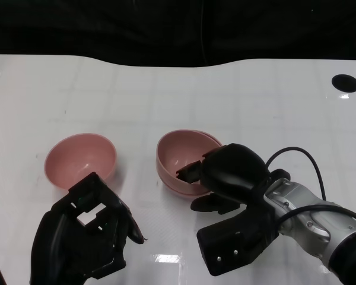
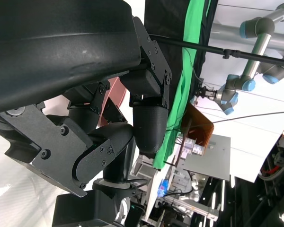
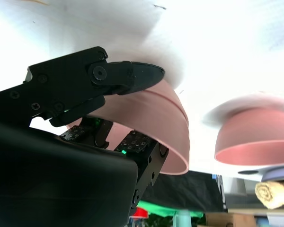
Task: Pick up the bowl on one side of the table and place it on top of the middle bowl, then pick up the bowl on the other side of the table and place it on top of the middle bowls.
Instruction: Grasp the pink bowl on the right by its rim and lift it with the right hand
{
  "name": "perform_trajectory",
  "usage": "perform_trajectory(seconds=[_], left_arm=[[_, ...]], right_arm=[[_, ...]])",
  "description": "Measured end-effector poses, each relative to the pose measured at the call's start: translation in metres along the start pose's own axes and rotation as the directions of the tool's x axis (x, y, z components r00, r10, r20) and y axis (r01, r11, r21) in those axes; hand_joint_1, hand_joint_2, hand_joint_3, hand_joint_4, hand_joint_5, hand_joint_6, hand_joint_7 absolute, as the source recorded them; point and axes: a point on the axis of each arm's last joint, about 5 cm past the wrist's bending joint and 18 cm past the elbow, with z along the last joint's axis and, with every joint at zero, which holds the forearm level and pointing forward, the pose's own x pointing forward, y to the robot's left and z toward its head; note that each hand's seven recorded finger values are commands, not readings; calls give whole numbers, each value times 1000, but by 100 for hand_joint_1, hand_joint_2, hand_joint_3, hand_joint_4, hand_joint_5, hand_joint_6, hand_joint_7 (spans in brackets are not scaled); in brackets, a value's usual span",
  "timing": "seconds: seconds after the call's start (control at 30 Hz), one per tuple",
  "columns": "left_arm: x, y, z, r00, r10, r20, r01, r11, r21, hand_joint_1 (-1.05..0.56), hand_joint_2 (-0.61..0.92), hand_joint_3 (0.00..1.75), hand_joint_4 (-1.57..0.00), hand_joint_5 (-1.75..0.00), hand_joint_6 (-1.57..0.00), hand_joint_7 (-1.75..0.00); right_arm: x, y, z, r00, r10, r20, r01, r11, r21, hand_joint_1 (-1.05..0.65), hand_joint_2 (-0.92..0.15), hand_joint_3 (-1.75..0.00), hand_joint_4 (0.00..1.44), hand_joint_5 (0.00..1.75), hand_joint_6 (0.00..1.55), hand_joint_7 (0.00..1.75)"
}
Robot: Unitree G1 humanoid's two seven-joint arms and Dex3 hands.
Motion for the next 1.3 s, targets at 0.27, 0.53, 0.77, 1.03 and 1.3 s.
perform_trajectory(seconds=[0.27, 0.53, 0.77, 1.03, 1.3], left_arm=[[1, -1, 0, 1000, -3, 1, 3, 1000, -4, -40, 45, 118, -77, -174, -72, -147], [1, -1, 0, 1000, 0, 2, 0, 1000, 0, -40, 45, 119, -77, -175, -71, -149], [1, 0, 0, 1000, 4, 1, -4, 1000, 5, -40, 46, 117, -76, -175, -70, -149], [1, 0, 0, 1000, 5, 1, -5, 1000, 6, -40, 45, 118, -77, -175, -71, -150], [1, 0, 0, 1000, 5, -3, -5, 1000, 4, -40, 47, 115, -76, -175, -70, -148]], right_arm=[[-3, -8, 4, 999, -35, 12, 34, 999, 24, -72, -92, -41, 43, 19, 49, 0], [-12, -26, 7, 990, -140, 0, 140, 989, 43, -69, -92, -42, 36, 19, 40, 0], [-28, -25, 4, 968, -249, -14, 249, 962, 108, -66, -92, -36, 32, 21, 32, 0], [-58, -14, 2, 936, -346, -60, 348, 894, 282, -62, -92, -31, 5, 83, 37, 4], [-94, -7, 3, 915, -380, -134, 400, 818, 414, -55, -92, -26, 20, 99, 49, 10]])
